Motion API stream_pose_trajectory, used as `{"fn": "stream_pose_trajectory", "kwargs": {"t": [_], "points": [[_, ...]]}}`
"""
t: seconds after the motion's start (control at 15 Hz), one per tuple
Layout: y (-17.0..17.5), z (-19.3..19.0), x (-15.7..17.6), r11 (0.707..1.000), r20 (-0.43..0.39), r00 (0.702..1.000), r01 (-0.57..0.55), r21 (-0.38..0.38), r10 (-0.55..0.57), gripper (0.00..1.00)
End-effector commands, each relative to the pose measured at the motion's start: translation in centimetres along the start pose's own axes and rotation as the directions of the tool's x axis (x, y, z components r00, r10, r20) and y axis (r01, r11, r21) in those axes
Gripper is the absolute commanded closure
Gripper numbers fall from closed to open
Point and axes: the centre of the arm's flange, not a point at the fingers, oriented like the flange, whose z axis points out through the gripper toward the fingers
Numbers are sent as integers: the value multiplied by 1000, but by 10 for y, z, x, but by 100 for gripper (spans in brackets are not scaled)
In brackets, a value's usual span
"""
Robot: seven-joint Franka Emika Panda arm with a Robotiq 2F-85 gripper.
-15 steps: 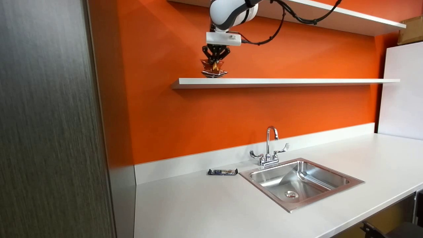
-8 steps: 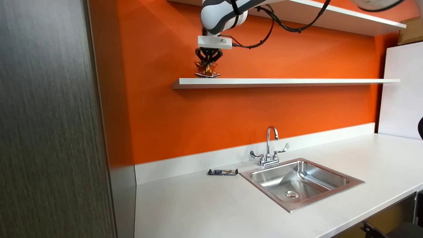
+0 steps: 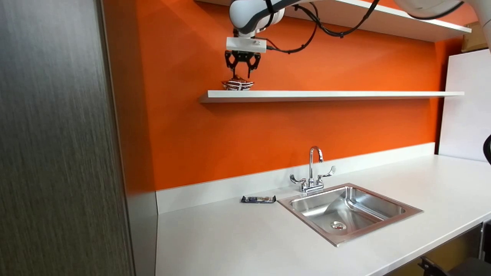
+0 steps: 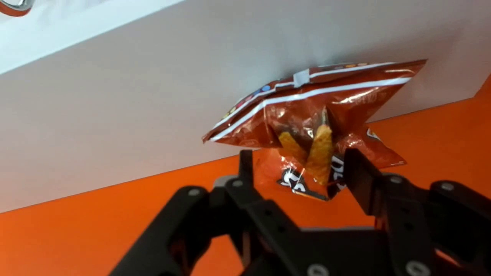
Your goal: Put the packet on the shelf
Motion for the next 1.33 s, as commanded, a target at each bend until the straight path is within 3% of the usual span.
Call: {"fn": "stream_pose_trajectory", "kwargs": {"t": [0.0,0.13,0.53,0.8,1.07,1.27], "points": [[13,-20,0,998,5,998,-60,7,60,5],[22,-31,-2,997,17,997,-76,6,76,0],[44,-72,-28,995,80,992,-90,-44,93,0],[58,-93,-63,995,190,979,-52,-82,67,0],[77,-98,-109,995,352,935,-5,-95,38,0],[90,-91,-150,996,479,877,77,-53,-42,0]]}}
